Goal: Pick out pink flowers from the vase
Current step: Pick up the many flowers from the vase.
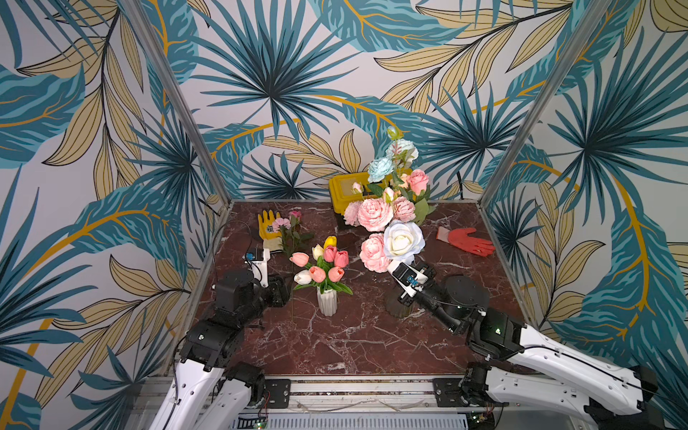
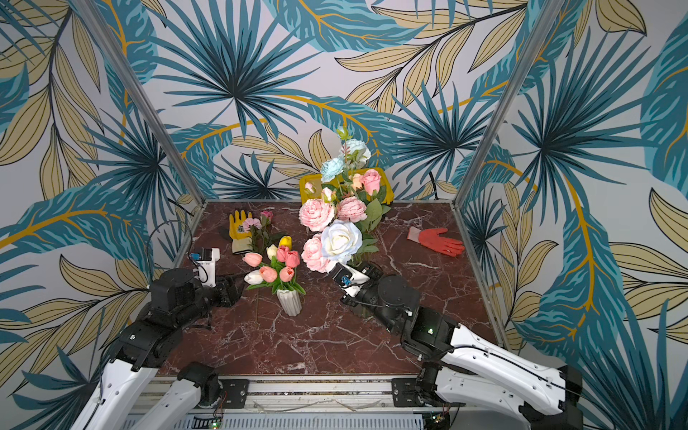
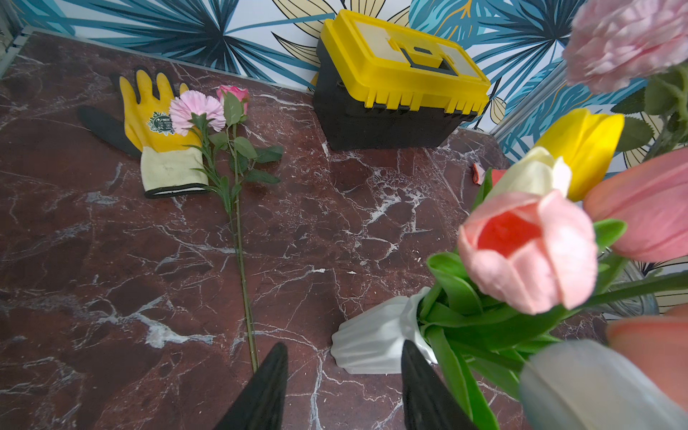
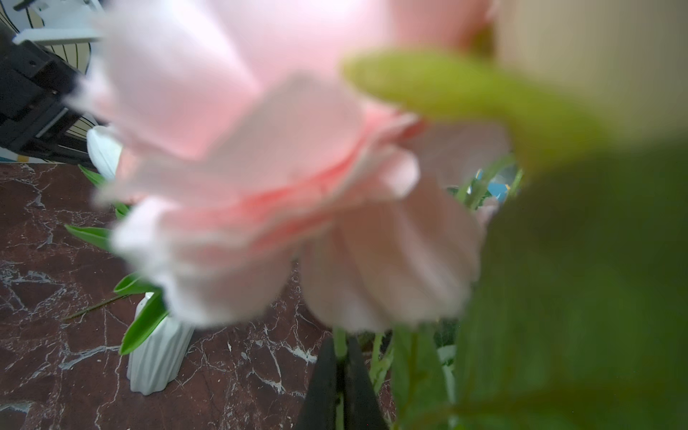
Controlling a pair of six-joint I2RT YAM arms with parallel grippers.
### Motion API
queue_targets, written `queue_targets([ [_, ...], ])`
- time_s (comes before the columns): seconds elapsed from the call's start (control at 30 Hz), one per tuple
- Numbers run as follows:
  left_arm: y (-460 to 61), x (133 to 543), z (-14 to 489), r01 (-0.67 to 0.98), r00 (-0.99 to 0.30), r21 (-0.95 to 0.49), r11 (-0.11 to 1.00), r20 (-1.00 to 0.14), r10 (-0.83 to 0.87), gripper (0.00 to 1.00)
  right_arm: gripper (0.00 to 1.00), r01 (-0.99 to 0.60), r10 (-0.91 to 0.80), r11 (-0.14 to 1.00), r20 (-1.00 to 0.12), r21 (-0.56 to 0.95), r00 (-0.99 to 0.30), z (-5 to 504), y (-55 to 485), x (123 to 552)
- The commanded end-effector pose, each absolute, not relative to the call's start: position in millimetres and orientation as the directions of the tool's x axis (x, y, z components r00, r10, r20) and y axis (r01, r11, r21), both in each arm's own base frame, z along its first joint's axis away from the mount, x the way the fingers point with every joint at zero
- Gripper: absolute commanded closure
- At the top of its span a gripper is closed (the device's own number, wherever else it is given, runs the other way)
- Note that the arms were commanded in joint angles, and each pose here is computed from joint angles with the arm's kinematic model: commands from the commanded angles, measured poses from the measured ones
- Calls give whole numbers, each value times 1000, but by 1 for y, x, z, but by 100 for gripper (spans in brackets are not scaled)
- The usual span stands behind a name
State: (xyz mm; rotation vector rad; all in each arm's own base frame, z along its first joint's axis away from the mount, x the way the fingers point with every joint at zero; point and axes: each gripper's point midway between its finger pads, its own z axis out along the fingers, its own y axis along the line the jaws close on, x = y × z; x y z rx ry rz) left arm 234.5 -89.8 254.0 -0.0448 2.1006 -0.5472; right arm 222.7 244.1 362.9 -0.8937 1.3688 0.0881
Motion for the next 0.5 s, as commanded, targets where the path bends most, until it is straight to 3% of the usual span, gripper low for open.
queue_targets([
  [0.0, -88, 234, 249, 176, -563, -390, 904, -793, -232, 50, 100, -546, -427, 669, -862, -504, 272, 376, 244, 219],
  [0.2, -88, 231, 265, 202, -530, -381, 902, -817, -226, 50, 100, -563, -403, 658, -866, -500, 297, 392, 247, 214],
  [0.47, -106, 222, 349, 360, -434, -393, 846, -873, -221, 46, 100, -579, -346, 667, -882, -470, 319, 419, 247, 208],
])
